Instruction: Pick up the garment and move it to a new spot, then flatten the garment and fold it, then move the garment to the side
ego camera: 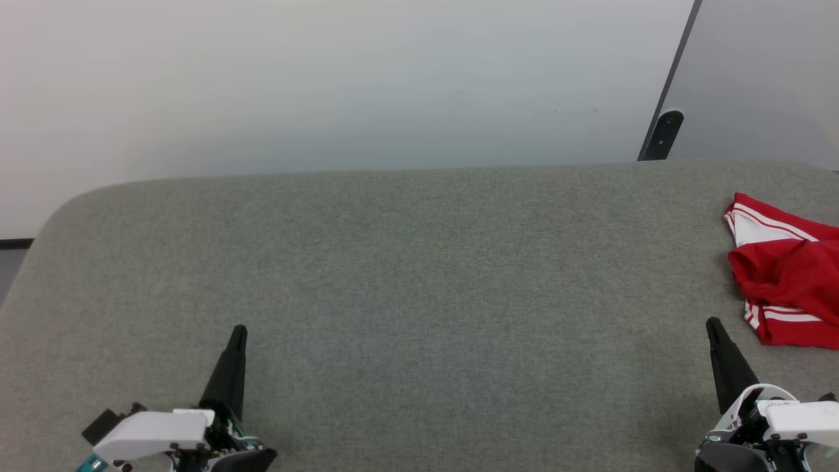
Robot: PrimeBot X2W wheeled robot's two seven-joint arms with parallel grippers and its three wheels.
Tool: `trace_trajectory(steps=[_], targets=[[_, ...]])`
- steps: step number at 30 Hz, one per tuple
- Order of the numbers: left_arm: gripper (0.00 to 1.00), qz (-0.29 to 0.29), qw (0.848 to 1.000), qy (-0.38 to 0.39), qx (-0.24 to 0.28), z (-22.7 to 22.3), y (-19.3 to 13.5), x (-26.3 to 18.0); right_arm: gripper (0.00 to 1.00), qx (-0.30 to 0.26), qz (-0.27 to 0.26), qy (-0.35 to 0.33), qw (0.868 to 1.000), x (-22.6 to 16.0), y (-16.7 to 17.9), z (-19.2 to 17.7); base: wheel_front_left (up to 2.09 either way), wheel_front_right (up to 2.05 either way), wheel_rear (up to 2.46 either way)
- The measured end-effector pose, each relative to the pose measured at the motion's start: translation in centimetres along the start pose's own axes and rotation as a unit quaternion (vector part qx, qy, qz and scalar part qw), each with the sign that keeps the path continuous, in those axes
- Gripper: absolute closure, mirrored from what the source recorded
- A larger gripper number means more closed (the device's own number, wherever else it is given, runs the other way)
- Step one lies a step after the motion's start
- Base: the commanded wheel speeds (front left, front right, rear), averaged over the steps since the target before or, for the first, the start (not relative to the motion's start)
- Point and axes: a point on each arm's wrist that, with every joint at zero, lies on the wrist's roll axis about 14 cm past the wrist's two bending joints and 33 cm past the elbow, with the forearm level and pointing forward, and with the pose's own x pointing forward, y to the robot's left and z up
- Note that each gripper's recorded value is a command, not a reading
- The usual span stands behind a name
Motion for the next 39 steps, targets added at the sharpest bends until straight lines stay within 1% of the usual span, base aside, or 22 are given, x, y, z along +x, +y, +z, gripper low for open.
trace_trajectory(steps=[39], targets=[[1.00, 0.000, 1.000, 0.000, 0.000, 0.01, -0.01, 0.00, 1.00, 0.000, 0.000, 0.000, 1.000, 0.00, 0.01, -0.01, 0.00, 0.00, 0.00]])
